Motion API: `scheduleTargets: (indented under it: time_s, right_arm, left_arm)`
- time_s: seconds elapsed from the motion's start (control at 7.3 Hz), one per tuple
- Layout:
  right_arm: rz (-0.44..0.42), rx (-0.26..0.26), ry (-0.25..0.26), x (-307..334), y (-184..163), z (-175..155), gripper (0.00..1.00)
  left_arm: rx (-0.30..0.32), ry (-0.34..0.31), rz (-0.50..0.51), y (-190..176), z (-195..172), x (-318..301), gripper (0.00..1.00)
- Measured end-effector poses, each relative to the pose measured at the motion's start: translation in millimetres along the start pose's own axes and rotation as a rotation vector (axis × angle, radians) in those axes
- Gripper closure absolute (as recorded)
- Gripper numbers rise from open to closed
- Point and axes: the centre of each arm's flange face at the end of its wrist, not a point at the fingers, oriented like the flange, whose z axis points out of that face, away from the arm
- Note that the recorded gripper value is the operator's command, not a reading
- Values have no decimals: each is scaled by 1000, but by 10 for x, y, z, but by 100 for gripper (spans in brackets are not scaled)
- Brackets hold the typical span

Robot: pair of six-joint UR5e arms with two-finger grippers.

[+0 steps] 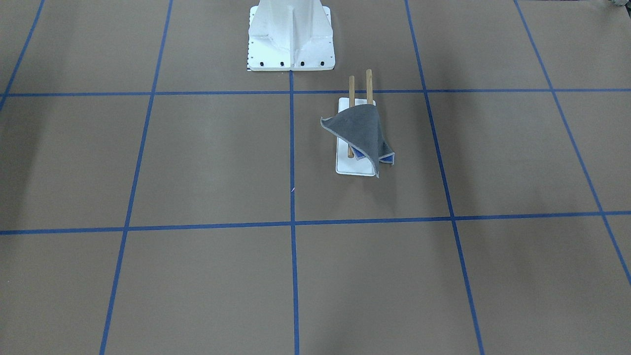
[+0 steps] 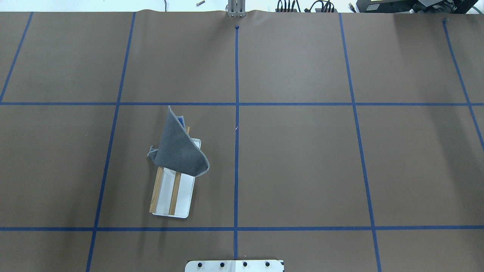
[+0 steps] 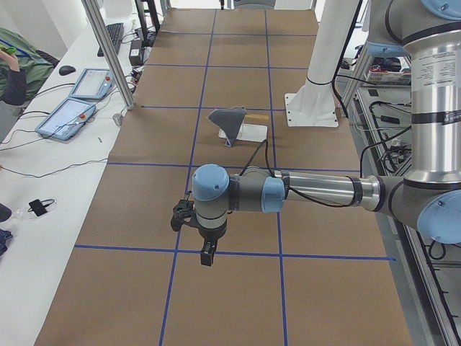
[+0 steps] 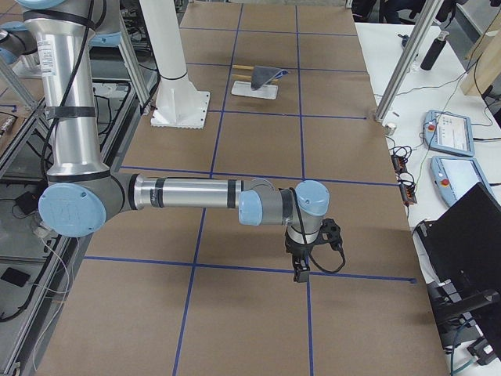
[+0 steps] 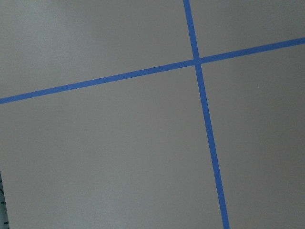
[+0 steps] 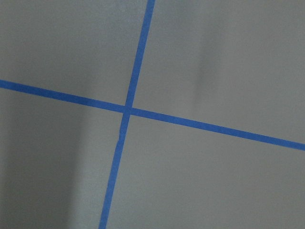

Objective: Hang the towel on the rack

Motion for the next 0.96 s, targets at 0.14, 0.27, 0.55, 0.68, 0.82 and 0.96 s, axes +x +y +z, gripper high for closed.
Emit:
scheduleTargets:
  time_s: [0.14,0.27,0.55,0.68,0.82,0.96]
  right_arm:
    - [1,-2,0,6,3,9,0]
    - [3,-5,-1,16,10,24,0]
    - [6,-9,-1,26,23,45,0]
    - [7,-11,-1,31,36,57,0]
    - [10,-14,-2,38,52,69,0]
    - [11,-15,-2,41,58,74,0]
  left_arm:
    - [0,0,0,2,1,-1,1]
    - [-1,0,-1,7,3,-2,1]
    - [-2,-1,-1,11,6,-4,1]
    - [-2,-1,-1,12,7,-5,1]
    - [-2,-1,-1,12,7,-5,1]
    - [-2,-1,-1,12,7,-5,1]
